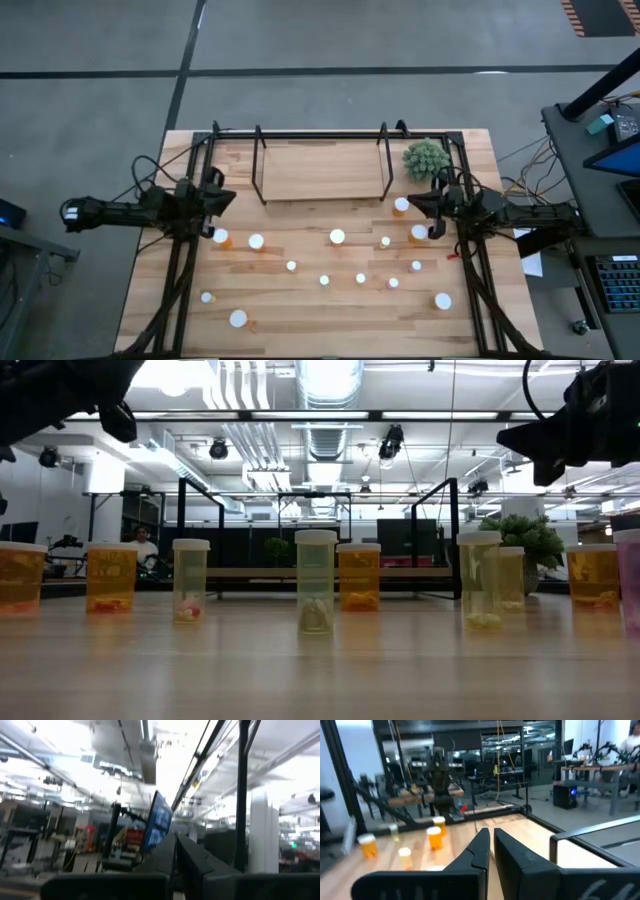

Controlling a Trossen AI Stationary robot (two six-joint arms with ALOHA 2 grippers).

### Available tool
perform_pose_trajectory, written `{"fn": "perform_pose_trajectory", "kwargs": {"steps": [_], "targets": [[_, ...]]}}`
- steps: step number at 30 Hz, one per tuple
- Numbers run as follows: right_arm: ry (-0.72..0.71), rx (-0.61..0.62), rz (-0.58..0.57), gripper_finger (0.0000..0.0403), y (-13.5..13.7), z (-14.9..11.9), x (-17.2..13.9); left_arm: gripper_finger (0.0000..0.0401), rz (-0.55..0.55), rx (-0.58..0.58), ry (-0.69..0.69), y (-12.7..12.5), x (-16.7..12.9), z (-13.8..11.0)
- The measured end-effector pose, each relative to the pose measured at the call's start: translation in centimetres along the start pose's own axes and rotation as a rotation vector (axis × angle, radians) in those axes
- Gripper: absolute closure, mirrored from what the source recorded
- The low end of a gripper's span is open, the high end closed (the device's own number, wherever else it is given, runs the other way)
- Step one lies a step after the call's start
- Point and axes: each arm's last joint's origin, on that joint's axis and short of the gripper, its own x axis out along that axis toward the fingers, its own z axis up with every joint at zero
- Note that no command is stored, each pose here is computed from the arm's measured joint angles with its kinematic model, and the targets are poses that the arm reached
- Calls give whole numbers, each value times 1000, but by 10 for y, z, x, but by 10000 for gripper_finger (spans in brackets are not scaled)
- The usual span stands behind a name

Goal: Pick and place medicine bottles onto shelf by color
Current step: Put the large orange pill bottle on the shelf

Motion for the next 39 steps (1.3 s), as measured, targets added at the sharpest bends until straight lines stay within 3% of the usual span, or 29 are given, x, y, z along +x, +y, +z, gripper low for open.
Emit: {"fn": "perform_pose_trajectory", "kwargs": {"steps": [10, 17, 22, 39], "targets": [[-197, 27, -13, 385, 1, 19, -2, 401, -10, -5, -79, -1, 1, 11], [-319, -38, 99, 385, 6, 44, -5, 401, -10, -6, -88, -2, 2, 12], [-303, -145, 84, 385, 6, 44, -3, 401, 0, 6, -79, -1, 2, 10], [-274, -150, 64, 385, 6, 42, -1, 401, 53, 22, -45, 1, 3, 4]]}}
